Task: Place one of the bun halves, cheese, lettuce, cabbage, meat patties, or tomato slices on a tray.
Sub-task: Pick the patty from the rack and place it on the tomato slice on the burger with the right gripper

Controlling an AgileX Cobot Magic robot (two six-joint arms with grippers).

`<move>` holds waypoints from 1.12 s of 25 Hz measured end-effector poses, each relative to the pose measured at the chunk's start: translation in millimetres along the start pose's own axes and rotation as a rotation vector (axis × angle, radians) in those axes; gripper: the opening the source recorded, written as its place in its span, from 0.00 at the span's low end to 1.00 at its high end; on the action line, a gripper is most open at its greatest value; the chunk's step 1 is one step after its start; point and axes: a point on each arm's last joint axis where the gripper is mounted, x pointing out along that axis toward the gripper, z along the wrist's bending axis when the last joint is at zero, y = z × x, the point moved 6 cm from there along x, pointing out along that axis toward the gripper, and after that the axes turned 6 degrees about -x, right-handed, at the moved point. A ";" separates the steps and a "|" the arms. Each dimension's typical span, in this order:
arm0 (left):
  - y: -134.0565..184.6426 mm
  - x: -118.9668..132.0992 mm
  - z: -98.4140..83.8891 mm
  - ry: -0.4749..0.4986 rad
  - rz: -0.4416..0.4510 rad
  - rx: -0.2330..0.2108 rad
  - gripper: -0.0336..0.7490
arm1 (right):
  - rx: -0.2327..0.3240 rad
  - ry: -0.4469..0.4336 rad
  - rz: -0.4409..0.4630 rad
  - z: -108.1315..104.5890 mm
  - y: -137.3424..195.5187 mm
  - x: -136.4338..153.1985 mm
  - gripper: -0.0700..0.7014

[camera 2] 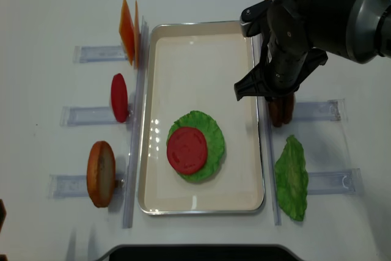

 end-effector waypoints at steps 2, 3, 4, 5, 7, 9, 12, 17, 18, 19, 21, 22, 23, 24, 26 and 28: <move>0.0 0.0 0.0 0.000 0.000 0.000 0.46 | 0.008 -0.002 -0.009 2.9 4.6 -14.3 0.24; 0.0 0.0 0.0 0.000 0.000 0.000 0.46 | 0.009 -0.008 -0.023 5.5 7.4 -24.8 0.24; 0.0 0.0 0.0 0.000 0.000 0.000 0.46 | 0.013 -0.018 -0.041 9.0 10.5 -36.4 0.23; 0.0 0.0 0.0 0.000 0.000 0.000 0.46 | 0.013 -0.024 -0.052 12.5 14.5 -46.4 0.23; 0.0 0.0 0.0 0.000 0.000 0.000 0.46 | 0.016 -0.037 -0.079 17.8 24.4 -69.5 0.23; 0.0 0.0 -0.1 0.001 0.000 0.000 0.46 | 0.028 -0.048 -0.090 22.9 37.3 -89.8 0.23; 0.0 0.0 -0.1 0.001 0.000 0.000 0.46 | 0.006 -0.074 -0.112 35.4 61.0 -119.9 0.23; 0.0 0.0 -0.1 0.001 0.000 0.000 0.46 | -0.021 -0.164 -0.201 49.9 85.7 -158.4 0.23; 0.0 0.0 -0.1 0.001 0.000 0.000 0.46 | -0.020 -0.170 -0.208 49.0 87.5 -161.0 0.23; 0.0 0.0 -0.1 0.001 0.000 0.000 0.46 | -0.020 -0.168 -0.204 48.1 89.4 -159.8 0.23; 0.0 0.0 -0.1 0.001 0.000 0.000 0.46 | -0.036 -0.180 -0.179 49.8 95.6 -152.6 0.23; 0.0 0.0 -0.1 0.001 0.000 0.000 0.46 | -0.049 -0.205 -0.168 53.5 98.7 -145.9 0.23; 0.0 0.0 -0.1 0.001 0.000 0.000 0.46 | -0.062 -0.250 -0.165 59.9 100.6 -138.6 0.23; 0.0 0.0 -0.1 0.001 0.000 0.000 0.46 | -0.074 -0.294 -0.177 65.6 100.7 -133.3 0.23; 0.0 0.0 -0.1 0.001 0.000 0.000 0.46 | -0.095 -0.447 -0.219 82.1 100.0 -125.3 0.23; 0.0 0.0 -0.1 0.001 0.000 0.000 0.46 | -0.106 -0.592 -0.266 93.5 97.3 -124.4 0.23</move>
